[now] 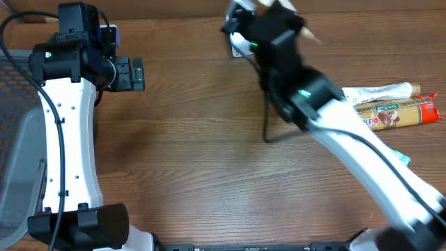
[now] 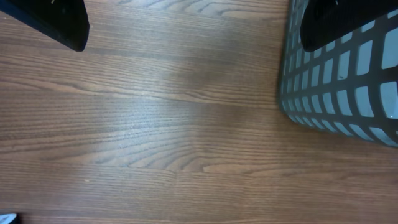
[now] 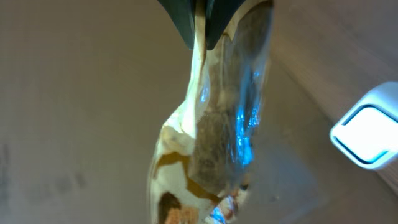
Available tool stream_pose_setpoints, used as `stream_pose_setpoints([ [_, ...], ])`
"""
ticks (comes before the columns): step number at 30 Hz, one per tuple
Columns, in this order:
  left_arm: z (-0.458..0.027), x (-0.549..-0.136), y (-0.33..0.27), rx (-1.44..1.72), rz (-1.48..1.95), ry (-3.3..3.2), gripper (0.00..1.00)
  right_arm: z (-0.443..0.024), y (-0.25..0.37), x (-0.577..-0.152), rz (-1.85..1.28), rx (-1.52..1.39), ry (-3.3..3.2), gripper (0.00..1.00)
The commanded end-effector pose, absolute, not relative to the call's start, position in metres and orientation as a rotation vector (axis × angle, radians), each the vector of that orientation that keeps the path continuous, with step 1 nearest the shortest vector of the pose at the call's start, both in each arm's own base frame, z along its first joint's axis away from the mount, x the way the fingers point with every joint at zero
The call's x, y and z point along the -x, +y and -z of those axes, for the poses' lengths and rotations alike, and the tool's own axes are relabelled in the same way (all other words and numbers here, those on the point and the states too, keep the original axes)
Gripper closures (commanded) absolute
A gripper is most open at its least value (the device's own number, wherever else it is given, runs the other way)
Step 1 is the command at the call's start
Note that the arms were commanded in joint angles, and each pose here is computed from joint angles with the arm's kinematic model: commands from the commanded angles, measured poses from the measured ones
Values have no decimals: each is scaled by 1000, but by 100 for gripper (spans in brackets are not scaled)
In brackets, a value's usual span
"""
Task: Scan the item barcode
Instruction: 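Carry the snack bag right and drop it onto the other items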
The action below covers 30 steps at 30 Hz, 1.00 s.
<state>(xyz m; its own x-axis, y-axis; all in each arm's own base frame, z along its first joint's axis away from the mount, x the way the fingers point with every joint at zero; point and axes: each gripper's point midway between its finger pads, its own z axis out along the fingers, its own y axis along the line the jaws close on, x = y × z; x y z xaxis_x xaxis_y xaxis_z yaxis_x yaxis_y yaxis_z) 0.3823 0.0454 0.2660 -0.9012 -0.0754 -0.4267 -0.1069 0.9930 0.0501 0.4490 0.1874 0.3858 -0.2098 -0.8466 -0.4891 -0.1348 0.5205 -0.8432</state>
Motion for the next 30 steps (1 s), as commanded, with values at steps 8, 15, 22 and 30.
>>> stream_pose_setpoints([
  [8,-270,-386,47,109,-114,2684,1,-429,89,-351,-102,-124,1938,96],
  [15,-270,-386,47,108,-114,2684,0,-401,0,-317,-191,-406,2083,96],
  [22,-270,-386,47,108,-114,2684,0,-329,-52,-329,-371,-566,2187,96],
  [30,-270,-386,47,108,-114,2684,0,-241,-93,-370,-529,-565,2113,96],
])
